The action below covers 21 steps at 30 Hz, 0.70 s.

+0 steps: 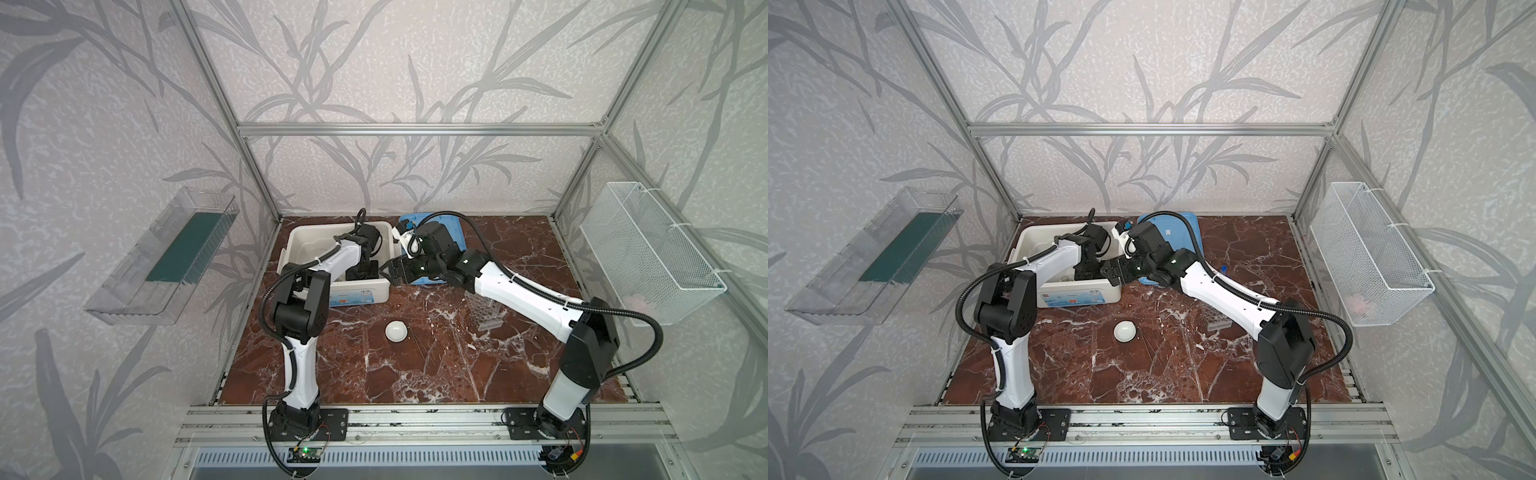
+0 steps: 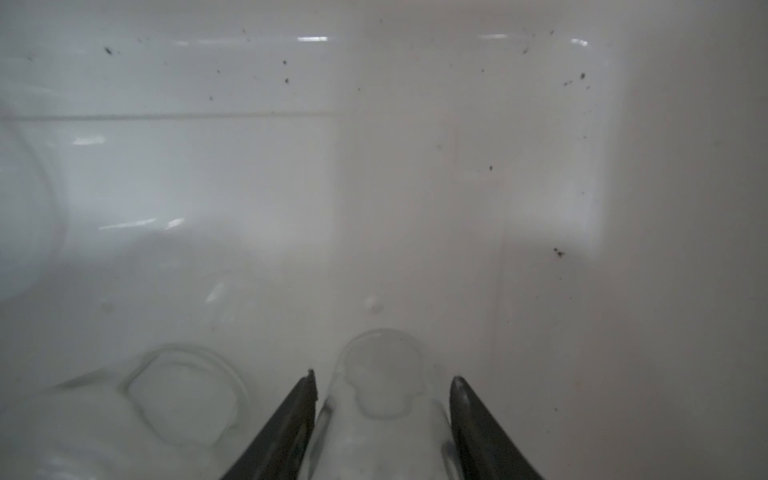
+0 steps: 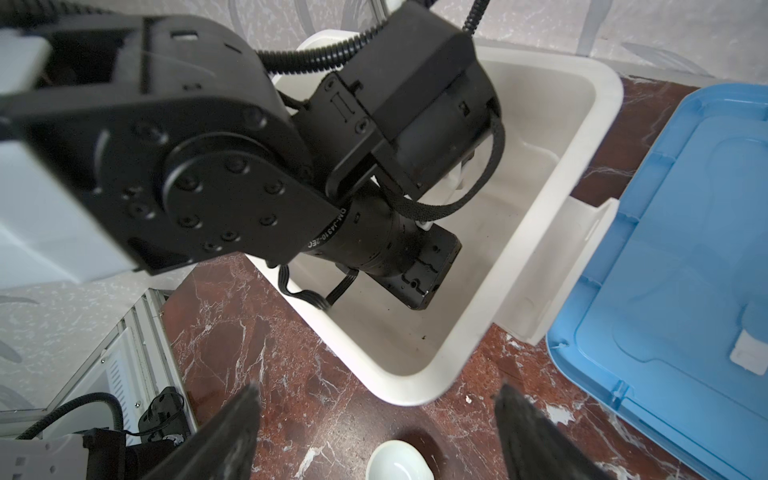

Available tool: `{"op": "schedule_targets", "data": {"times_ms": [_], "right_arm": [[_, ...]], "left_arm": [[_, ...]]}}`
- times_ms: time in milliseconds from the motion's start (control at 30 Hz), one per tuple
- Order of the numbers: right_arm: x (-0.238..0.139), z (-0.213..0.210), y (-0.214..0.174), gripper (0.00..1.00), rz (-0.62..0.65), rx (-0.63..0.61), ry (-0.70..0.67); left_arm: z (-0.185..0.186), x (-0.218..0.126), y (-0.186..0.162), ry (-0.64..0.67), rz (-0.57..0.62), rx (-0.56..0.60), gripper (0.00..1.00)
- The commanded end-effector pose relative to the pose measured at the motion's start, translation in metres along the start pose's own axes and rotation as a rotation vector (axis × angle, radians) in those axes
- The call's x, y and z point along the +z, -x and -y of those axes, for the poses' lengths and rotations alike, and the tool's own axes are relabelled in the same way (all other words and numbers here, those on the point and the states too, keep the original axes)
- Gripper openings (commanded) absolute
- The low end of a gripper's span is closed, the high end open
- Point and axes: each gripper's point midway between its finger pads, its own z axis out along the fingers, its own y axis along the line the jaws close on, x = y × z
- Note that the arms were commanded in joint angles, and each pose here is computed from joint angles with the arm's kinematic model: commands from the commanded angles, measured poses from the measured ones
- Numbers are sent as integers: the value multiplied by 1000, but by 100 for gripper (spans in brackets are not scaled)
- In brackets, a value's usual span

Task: Organize the chemistry lab equipment
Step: 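Open the left gripper and withdraw it while the right gripper draws back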

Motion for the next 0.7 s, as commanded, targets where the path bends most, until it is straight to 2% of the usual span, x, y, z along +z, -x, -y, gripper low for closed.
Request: {"op": "schedule_targets", "data": {"times_ms": [0,200,400,500,667], "right_arm": [[-1,-5,3,87,1,-11,7],[-1,-4,3,87,1,-15,2],[-3,-5,4,87,3,-19,3],[-4,-6,4,88,2,-21,6],[-13,-6,6,90,17,-29,-3]], "left_arm": [[-5,14,-12,19,-56,4,55],[-4,4,-7,15,-35,2,57],[-1,-21,5,-9,19,2,69],[1,-38,13,-22,55,4,79],[-2,-70,23,-24,110,1,85]]}}
